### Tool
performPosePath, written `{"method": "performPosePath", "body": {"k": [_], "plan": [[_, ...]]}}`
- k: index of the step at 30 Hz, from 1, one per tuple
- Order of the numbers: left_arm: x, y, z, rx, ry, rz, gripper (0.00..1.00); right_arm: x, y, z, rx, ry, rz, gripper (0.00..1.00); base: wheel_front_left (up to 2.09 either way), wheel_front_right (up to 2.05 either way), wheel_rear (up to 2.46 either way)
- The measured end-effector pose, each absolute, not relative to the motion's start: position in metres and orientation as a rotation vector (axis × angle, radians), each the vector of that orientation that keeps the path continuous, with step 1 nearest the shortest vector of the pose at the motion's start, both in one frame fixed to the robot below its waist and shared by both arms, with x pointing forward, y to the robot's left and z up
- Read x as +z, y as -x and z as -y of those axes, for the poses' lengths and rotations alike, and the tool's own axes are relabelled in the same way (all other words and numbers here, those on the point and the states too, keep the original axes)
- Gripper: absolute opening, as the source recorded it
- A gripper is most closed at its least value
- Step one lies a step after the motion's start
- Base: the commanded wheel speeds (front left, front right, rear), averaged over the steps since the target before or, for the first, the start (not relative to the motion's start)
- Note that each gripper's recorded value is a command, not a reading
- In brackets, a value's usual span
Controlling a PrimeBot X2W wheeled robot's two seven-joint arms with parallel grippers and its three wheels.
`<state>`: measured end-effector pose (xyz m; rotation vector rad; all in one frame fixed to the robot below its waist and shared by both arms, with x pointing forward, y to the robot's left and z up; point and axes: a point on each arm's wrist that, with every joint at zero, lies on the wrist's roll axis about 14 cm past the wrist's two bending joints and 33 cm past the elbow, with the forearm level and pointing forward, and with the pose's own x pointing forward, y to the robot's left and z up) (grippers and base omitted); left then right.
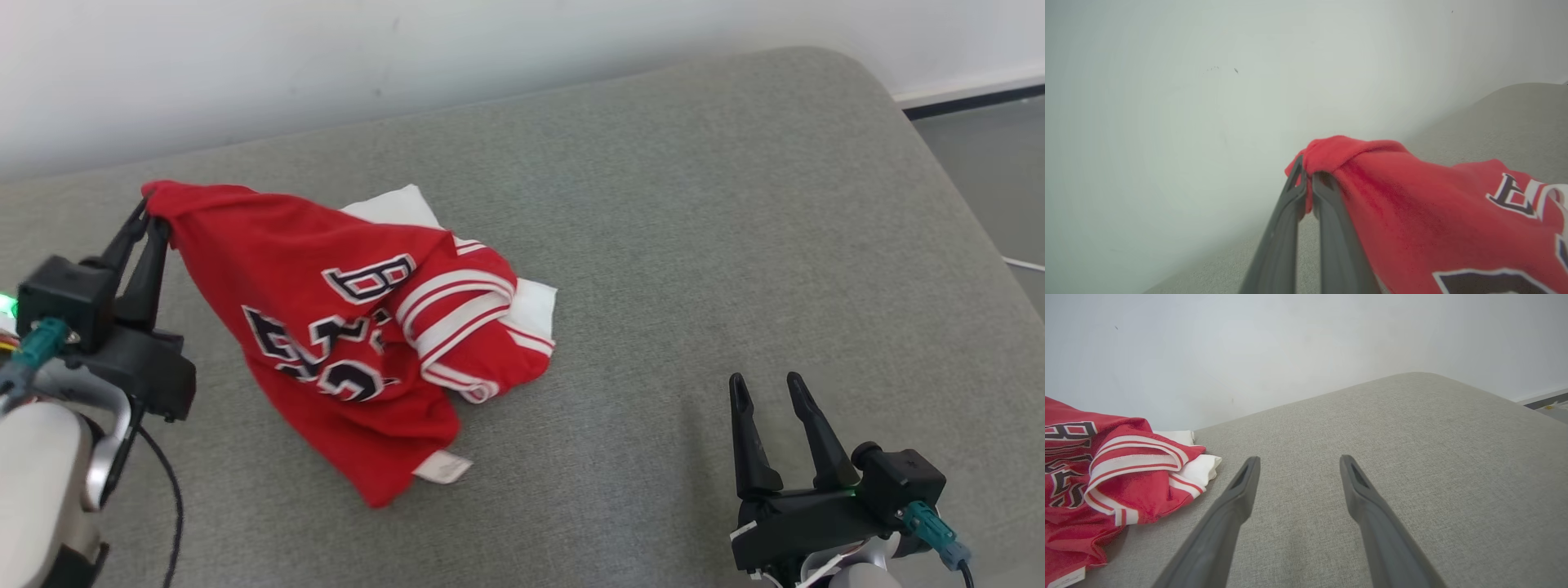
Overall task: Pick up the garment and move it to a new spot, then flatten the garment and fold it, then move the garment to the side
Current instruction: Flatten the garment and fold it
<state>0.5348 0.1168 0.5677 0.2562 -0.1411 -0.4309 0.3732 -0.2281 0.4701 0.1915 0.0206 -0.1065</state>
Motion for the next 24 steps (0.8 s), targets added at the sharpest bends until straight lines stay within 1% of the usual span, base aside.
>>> {"method": "performPosePath", "body": {"k": [7, 8, 9, 10, 15, 19, 24], "plan": [[0.563, -0.548, -0.102, -0.480, -0.267, 0.094, 0.00, 0.467, -0.366, 0.239, -0.144, -0.196, -0.028, 1.00, 0.00, 0.00, 0.00], [0.557, -0.550, -0.098, -0.488, -0.265, 0.082, 0.33, 0.467, -0.363, 0.243, -0.156, -0.194, -0.029, 1.00, 0.00, 0.00, 0.00], [0.557, -0.550, -0.096, -0.488, -0.260, 0.084, 0.96, 0.468, -0.362, 0.244, -0.160, -0.194, -0.028, 1.00, 0.00, 0.00, 0.00], [0.556, -0.550, -0.096, -0.485, -0.254, 0.082, 1.00, 0.468, -0.361, 0.245, -0.165, -0.194, -0.026, 1.00, 0.00, 0.00, 0.00], [0.560, -0.544, -0.106, -0.453, -0.243, 0.095, 1.00, 0.472, -0.358, 0.248, -0.171, -0.195, -0.013, 1.00, 0.00, 0.00, 0.00], [0.549, -0.528, -0.129, -0.392, -0.216, 0.071, 1.00, 0.474, -0.362, 0.239, -0.142, -0.195, -0.007, 1.00, 0.00, 0.00, 0.00], [0.556, -0.504, -0.152, -0.285, -0.131, 0.142, 1.00, 0.475, -0.368, 0.226, -0.102, -0.195, -0.005, 1.00, 0.00, 0.00, 0.00]]}}
